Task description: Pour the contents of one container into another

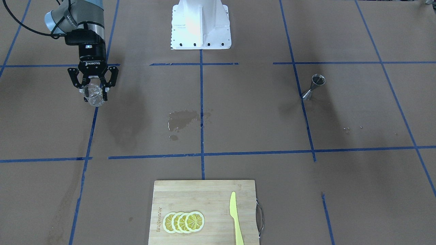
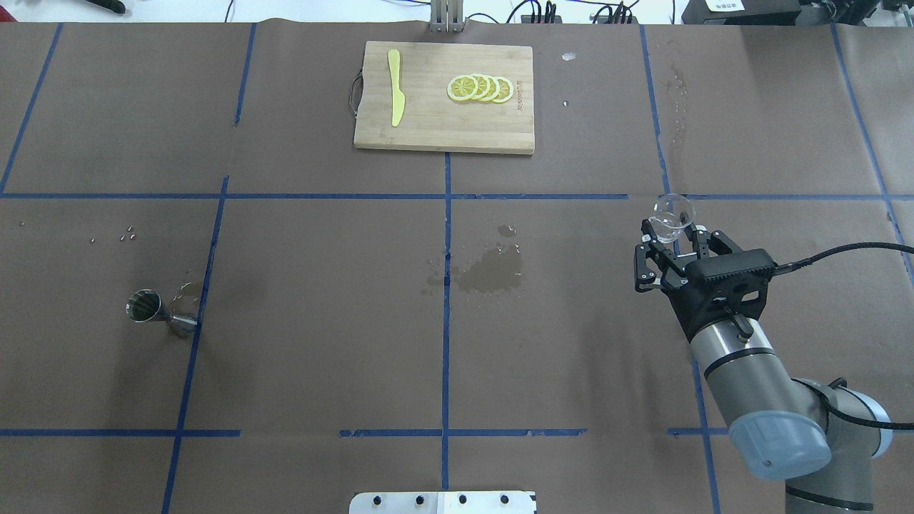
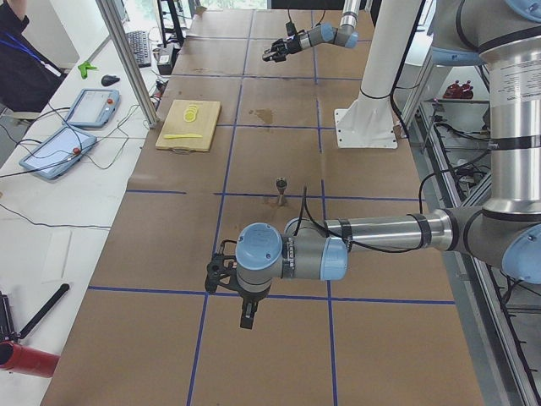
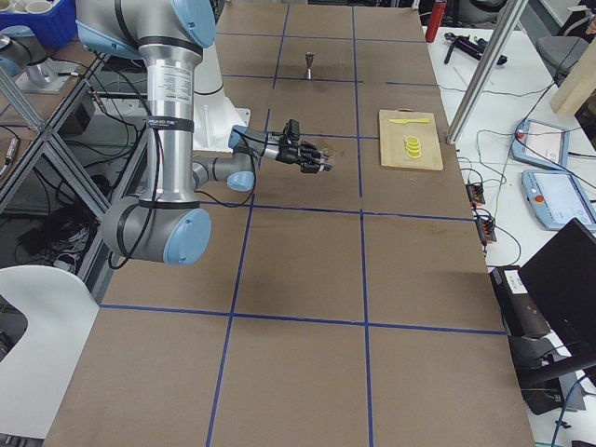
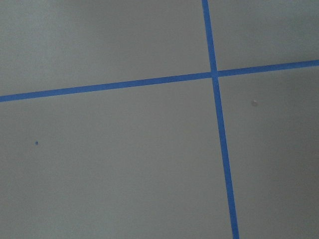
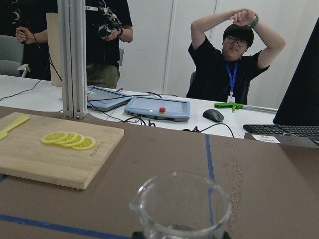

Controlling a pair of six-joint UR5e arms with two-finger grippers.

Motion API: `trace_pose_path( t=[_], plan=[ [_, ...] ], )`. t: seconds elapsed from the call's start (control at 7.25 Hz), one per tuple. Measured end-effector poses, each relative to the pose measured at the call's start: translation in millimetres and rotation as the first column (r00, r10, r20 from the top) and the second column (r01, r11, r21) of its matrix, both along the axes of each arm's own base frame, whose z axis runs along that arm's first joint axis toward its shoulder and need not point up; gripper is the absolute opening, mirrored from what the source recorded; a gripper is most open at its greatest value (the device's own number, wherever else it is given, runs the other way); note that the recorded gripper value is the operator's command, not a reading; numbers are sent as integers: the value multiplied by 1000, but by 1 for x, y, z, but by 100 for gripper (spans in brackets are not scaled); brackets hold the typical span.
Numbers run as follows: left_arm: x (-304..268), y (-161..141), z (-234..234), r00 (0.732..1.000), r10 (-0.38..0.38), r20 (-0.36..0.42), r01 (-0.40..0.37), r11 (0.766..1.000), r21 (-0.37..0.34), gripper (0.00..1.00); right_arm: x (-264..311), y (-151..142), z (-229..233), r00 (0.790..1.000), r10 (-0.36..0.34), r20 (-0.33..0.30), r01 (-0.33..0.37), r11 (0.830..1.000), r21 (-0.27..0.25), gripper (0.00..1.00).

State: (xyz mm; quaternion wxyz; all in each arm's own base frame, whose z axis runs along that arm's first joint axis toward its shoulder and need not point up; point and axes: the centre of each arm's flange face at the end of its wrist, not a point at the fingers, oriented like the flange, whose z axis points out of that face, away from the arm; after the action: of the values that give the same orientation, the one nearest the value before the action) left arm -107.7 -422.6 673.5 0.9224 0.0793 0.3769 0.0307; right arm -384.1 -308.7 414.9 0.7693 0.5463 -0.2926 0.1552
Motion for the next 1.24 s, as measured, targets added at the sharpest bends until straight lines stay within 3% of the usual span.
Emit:
trace_pose_path(
  t=[0.55,0.97,1.24],
  plan=[
    [0,-1,-1,1000,0,1,0,1000,8,100,-21,0,60,998,41,54,-37,996,-79,0],
    [0,-1,-1,1000,0,1,0,1000,14,100,-35,9,90,997,46,66,-38,994,-107,0],
    [0,-2,-2,1000,0,2,0,1000,16,100,-44,19,103,995,50,82,-40,993,-115,6]
  ],
)
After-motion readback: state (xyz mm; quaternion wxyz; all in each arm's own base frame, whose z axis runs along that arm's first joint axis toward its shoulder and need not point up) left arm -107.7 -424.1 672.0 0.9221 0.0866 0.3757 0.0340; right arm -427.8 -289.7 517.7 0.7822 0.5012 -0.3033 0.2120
